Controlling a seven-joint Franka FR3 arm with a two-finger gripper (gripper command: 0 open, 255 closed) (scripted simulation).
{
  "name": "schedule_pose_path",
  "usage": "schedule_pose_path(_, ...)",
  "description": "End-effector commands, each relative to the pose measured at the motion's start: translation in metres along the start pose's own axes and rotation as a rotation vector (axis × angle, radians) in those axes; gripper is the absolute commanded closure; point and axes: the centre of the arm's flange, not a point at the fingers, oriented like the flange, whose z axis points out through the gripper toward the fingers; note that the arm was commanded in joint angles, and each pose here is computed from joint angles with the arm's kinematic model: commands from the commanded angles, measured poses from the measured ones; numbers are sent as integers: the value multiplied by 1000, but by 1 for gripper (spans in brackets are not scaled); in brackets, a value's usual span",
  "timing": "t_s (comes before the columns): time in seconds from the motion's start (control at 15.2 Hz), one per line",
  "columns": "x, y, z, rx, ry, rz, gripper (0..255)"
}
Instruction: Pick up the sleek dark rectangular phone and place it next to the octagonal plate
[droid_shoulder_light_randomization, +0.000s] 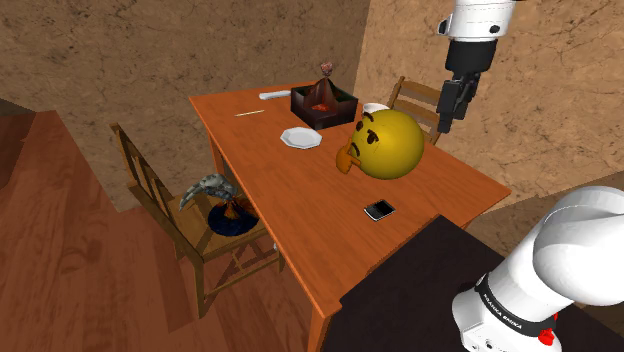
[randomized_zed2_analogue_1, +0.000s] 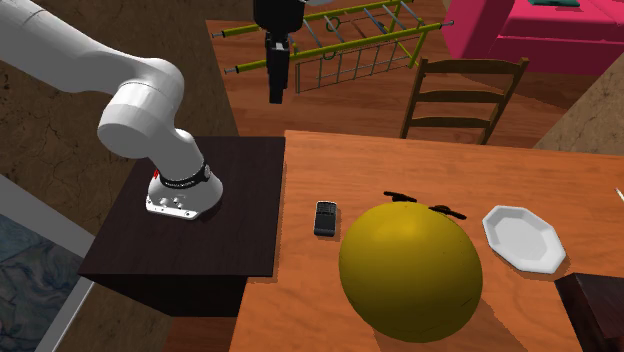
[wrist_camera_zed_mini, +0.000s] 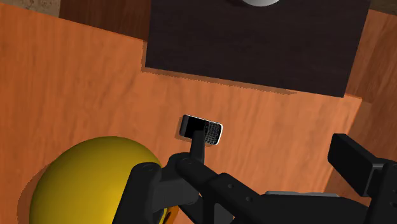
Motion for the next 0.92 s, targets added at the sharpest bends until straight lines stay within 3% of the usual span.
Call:
schedule_pose_path(0.0,0,0,0,0,0,0,0)
schedule_pose_path(0.86,52,30,156,-40,69,-482,0)
